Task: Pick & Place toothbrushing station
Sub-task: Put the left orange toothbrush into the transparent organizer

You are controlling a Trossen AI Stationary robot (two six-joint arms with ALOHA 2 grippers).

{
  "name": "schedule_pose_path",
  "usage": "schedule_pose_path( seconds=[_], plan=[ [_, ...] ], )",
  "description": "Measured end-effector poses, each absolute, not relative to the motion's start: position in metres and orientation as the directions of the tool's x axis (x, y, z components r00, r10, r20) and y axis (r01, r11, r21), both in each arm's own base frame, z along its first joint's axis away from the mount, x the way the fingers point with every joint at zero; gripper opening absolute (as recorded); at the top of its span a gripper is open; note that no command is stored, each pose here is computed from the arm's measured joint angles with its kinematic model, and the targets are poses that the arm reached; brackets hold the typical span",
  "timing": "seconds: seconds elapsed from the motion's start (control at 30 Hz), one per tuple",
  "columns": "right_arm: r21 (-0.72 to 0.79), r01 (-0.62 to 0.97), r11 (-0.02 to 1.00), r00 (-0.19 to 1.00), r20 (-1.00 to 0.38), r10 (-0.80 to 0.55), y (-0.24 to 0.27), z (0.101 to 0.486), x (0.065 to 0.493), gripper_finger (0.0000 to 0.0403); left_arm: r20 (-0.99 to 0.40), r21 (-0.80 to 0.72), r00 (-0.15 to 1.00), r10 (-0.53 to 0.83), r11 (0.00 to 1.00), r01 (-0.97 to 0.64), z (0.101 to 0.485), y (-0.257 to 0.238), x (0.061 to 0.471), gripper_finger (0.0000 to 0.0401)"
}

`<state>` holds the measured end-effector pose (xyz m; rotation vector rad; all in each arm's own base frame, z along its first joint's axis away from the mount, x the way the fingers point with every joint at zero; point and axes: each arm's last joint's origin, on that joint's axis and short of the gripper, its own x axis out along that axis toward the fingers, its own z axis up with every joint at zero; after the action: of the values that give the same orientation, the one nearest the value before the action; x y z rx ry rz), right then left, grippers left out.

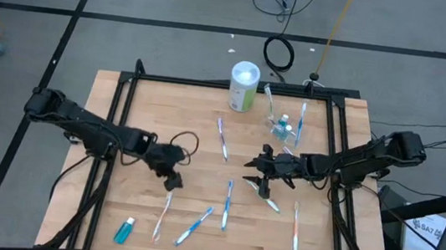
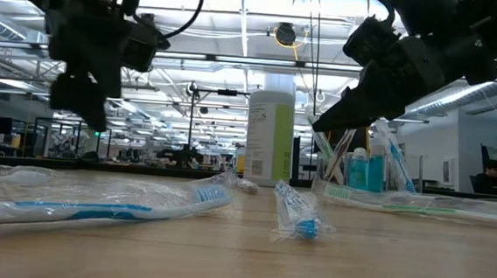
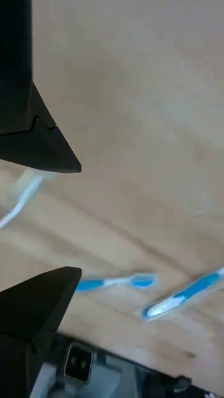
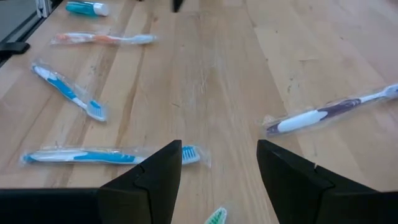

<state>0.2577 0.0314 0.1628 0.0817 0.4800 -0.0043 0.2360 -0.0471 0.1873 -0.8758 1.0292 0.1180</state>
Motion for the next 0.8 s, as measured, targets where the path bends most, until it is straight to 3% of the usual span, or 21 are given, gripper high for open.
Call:
schedule_pose_path(
  seconds=[0.17, 0.8],
  plan=[
    [0.065, 0.017, 0.998, 0.887, -0.462, 0.015, 0.031, 0.163, 0.258, 0.0201, -0.811, -0.57, 0.494, -0.312, 0.612, -0.549, 0.18, -0.075, 0.231, 0.0268],
    [-0.072, -0.052, 0.996, 0.911, -0.411, 0.018, 0.032, 0.168, 0.26, 0.0201, -0.926, -0.34, 0.359, -0.113, 0.661, -0.669, 0.128, -0.119, 0.227, 0.0268]
  ],
)
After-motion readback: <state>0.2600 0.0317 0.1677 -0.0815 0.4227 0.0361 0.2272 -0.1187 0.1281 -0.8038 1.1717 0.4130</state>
